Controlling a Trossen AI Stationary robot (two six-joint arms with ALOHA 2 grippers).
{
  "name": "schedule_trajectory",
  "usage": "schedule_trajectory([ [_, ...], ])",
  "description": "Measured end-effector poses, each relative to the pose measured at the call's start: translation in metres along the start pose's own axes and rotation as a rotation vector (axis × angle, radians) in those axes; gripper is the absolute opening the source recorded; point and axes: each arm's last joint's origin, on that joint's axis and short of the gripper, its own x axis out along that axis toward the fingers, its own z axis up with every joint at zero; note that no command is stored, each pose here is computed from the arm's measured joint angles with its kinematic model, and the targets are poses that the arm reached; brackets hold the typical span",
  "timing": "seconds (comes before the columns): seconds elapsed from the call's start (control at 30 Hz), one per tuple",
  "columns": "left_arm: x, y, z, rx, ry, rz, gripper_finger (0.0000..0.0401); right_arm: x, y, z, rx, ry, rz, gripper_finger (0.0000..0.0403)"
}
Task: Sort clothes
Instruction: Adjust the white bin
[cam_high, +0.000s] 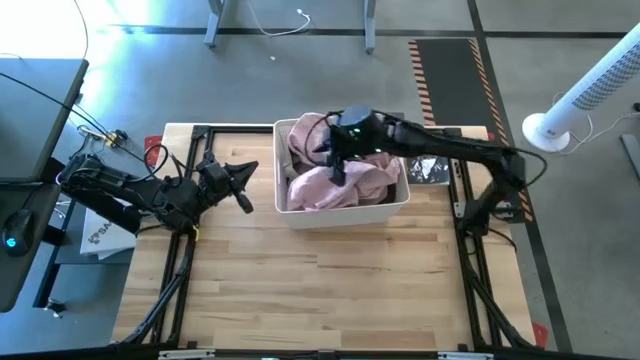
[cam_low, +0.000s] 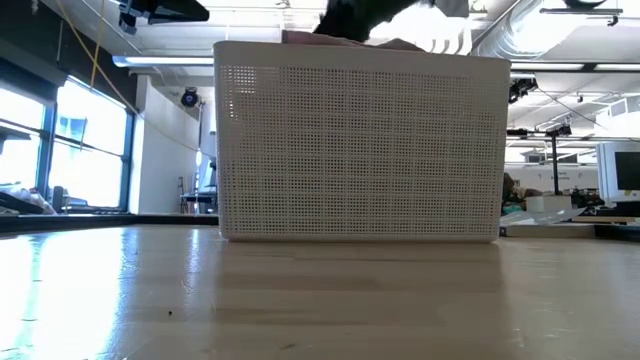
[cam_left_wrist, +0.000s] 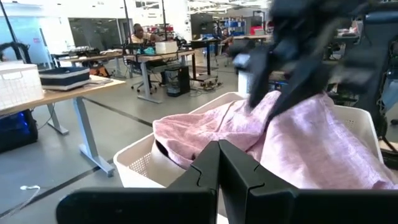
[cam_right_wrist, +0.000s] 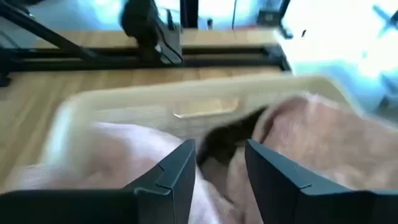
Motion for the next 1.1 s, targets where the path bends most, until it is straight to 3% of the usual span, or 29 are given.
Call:
schedule_trajectory([
  [0.17, 0.0, -0.001, 0.0, -0.014, -0.002, -0.013, 0.0, -0.068, 0.034, 0.015, -0.099, -0.063, -0.069, 0.0137],
  [0.3, -0.001, -0.002, 0.003, -0.081, -0.021, -0.083, 0.0, -0.12, 0.049, 0.0, -0.109, -0.048, -0.087, 0.0137],
  [0.5, -0.007, 0.005, 0.011, -0.262, -0.048, -0.171, 0.0, -0.195, 0.054, -0.063, 0.036, -0.108, -0.129, 0.0137],
  [0.6, -0.009, 0.004, 0.015, -0.273, -0.065, -0.294, 0.0, -0.215, 0.061, -0.105, 0.141, -0.131, -0.107, 0.0137],
  [0.73, -0.008, -0.019, 0.008, -0.187, -0.04, -0.415, 0.0, -0.208, 0.078, -0.155, 0.258, -0.1, 0.11, 0.0137],
  [0.83, -0.001, -0.04, -0.002, -0.091, 0.068, -0.322, 0.0, -0.182, 0.092, -0.185, 0.29, -0.043, 0.218, 0.0137],
  [0.93, 0.006, -0.058, 0.011, -0.097, 0.142, -0.313, 0.0, -0.156, 0.107, -0.205, 0.249, -0.031, 0.298, 0.0137],
  [1.0, 0.008, -0.073, 0.012, -0.095, 0.239, -0.384, 0.0, -0.142, 0.114, -0.215, 0.211, -0.027, 0.312, 0.0137],
  [1.1, 0.012, -0.092, 0.003, -0.08, 0.379, -0.423, 0.0, -0.13, 0.116, -0.219, 0.188, -0.054, 0.186, 0.0137],
])
